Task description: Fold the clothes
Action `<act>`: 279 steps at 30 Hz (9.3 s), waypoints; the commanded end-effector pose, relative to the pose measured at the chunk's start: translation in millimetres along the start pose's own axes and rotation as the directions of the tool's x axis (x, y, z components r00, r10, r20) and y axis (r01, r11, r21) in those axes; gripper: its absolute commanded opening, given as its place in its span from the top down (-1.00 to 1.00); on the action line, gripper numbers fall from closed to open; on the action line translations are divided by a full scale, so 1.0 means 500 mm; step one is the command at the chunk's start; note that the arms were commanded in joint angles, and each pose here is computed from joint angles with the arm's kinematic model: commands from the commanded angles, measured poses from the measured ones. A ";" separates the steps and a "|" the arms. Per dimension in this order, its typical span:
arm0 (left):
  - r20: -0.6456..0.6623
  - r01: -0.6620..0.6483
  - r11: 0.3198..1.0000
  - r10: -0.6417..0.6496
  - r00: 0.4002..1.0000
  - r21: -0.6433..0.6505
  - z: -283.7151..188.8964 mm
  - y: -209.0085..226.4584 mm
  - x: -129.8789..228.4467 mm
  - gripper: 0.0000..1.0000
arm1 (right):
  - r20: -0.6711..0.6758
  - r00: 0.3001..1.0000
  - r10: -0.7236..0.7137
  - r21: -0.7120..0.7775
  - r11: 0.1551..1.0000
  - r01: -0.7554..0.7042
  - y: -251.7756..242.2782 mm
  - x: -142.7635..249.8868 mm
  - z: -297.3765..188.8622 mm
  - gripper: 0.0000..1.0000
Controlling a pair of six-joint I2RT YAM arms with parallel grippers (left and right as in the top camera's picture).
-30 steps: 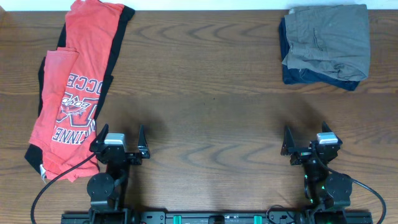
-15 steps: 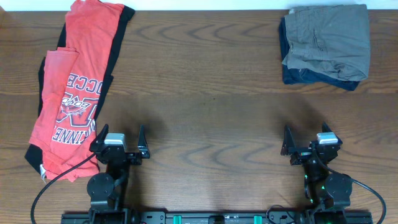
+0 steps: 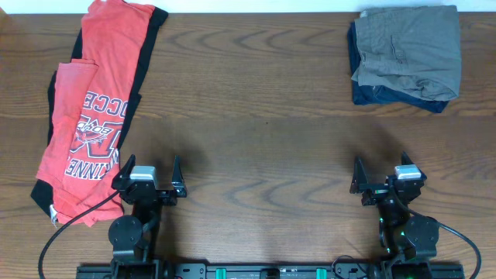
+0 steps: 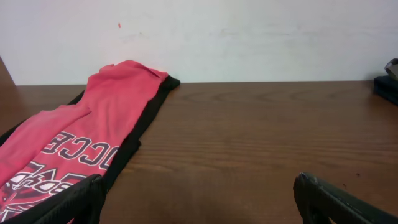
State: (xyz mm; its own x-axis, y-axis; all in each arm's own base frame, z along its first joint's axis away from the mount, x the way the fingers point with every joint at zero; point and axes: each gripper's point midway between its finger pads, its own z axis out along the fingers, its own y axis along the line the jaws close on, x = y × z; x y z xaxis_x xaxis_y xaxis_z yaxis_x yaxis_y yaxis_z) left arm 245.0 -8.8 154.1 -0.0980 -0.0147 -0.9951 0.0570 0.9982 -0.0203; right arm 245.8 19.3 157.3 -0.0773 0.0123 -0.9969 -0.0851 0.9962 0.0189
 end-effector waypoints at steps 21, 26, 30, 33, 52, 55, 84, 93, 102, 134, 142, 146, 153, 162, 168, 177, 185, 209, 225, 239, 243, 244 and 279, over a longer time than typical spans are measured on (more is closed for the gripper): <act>-0.046 -0.009 1.000 0.010 0.999 0.018 0.001 -0.006 0.030 -0.96 | -0.005 1.000 -0.011 -0.010 1.000 0.011 0.004 0.004 0.001 -0.99; -0.046 -0.009 1.000 0.010 0.999 0.019 0.001 -0.007 0.030 -0.96 | -0.005 1.000 -0.011 -0.010 1.000 0.011 0.004 0.004 0.001 -0.98; -0.046 -0.009 1.000 0.010 0.999 0.019 0.001 -0.007 0.030 -0.96 | -0.005 1.000 -0.011 -0.011 1.000 0.011 0.005 0.004 0.001 -0.99; -0.046 -0.009 1.000 0.010 0.999 0.019 0.001 -0.007 0.030 -0.96 | -0.005 1.000 -0.011 -0.011 1.000 0.011 0.005 0.004 0.001 -0.98; 0.088 -0.026 0.997 0.019 0.996 0.072 -0.001 -0.026 -0.036 -0.96 | 0.059 0.998 -0.013 -0.011 1.000 0.013 0.005 -0.027 0.000 -0.98; 0.118 -0.029 0.997 0.021 0.993 0.071 -0.004 -0.026 -0.054 -0.96 | 0.071 0.997 -0.013 -0.011 1.000 0.014 0.005 -0.033 -0.001 -0.99; -0.311 0.092 0.995 -0.074 0.947 0.044 0.033 -0.025 -0.204 -0.96 | -0.065 0.996 -0.058 -0.178 0.983 0.045 0.063 -0.213 0.085 -0.99; -0.529 0.038 0.997 0.002 0.848 0.064 0.040 -0.025 -0.256 -0.95 | -0.303 0.952 -0.051 -0.308 0.950 -0.047 0.108 -0.231 0.183 -0.98; -0.647 0.025 0.997 0.031 0.762 0.078 0.102 -0.017 -0.211 -0.96 | -0.529 0.846 -0.069 -0.312 0.943 -0.119 0.113 -0.153 0.246 -0.99; -0.636 -0.004 0.776 -0.515 0.575 -0.631 0.127 0.596 0.115 -0.99 | -0.727 0.681 -0.087 -0.344 0.905 -0.252 0.168 0.018 0.271 -0.94; -0.645 0.002 0.795 -0.494 0.583 -0.607 0.106 0.649 0.148 -0.99 | -0.744 0.659 -0.111 -0.363 0.895 -0.258 0.191 0.039 0.267 -0.93; -0.643 0.027 0.785 -0.527 0.557 -0.619 0.094 0.660 0.182 -0.96 | -0.743 0.660 -0.111 -0.363 0.896 -0.258 0.190 0.039 0.268 -0.92; -0.666 0.117 0.796 -0.568 0.483 -0.594 0.096 0.628 0.241 -0.70 | -0.743 0.660 -0.111 -0.363 0.895 -0.258 0.190 0.039 0.267 -0.86; -0.663 0.156 0.780 -0.603 0.443 -0.605 0.090 0.610 0.253 -0.20 | -0.744 0.659 -0.111 -0.362 0.896 -0.258 0.190 0.039 0.267 -0.83; -0.660 0.161 0.775 -0.611 0.437 -0.611 0.089 0.608 0.254 0.53 | -0.744 0.659 -0.111 -0.363 0.895 -0.258 0.190 0.039 0.267 -0.84; -0.520 0.238 0.678 -0.703 0.485 -0.695 0.113 0.610 0.182 0.88 | -0.741 0.662 -0.111 -0.359 0.899 -0.251 0.188 0.039 0.269 -0.82; -0.350 0.480 0.607 -0.778 0.522 -0.633 0.184 0.504 0.006 0.88 | -0.738 0.666 -0.110 -0.359 0.899 -0.250 0.187 0.037 0.271 -0.73; -0.581 0.400 0.718 0.009 0.814 0.570 0.266 -0.484 -0.198 0.88 | -0.641 0.697 0.322 -0.079 0.875 -0.477 -0.047 -0.066 0.293 -0.50; -0.498 0.332 0.693 0.045 0.866 0.640 0.281 -0.596 -0.177 0.88 | -0.670 0.661 0.337 -0.057 0.865 -0.499 -0.071 -0.057 0.254 -0.50; -0.207 0.290 0.654 -0.203 0.957 0.698 0.344 -0.570 -0.401 0.88 | -0.726 0.679 0.110 -0.372 0.768 -0.522 0.153 -0.072 0.234 -0.43; -0.171 0.281 0.680 -0.227 0.959 0.677 0.354 -0.560 -0.431 0.88 | -0.724 0.682 0.106 -0.369 0.775 -0.513 0.216 -0.077 0.249 -0.56; -0.164 0.281 0.689 -0.231 0.959 0.668 0.357 -0.557 -0.434 0.88 | -0.720 0.684 0.112 -0.358 0.785 -0.505 0.230 -0.078 0.255 -0.57; -0.009 0.297 0.800 -0.342 0.940 0.522 0.342 -0.324 -0.583 0.88 | -0.599 0.792 0.116 -0.102 0.970 -0.219 0.272 -0.025 0.358 0.98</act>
State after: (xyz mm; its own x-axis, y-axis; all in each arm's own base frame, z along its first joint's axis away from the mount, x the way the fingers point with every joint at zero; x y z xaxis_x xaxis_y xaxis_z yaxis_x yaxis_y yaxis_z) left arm 447.3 -209.8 368.0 -0.2660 -0.2935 -0.9182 0.5393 0.7442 -0.3941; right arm 404.8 190.2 125.0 -0.7344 0.1217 -0.6677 -0.1235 0.9434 0.3078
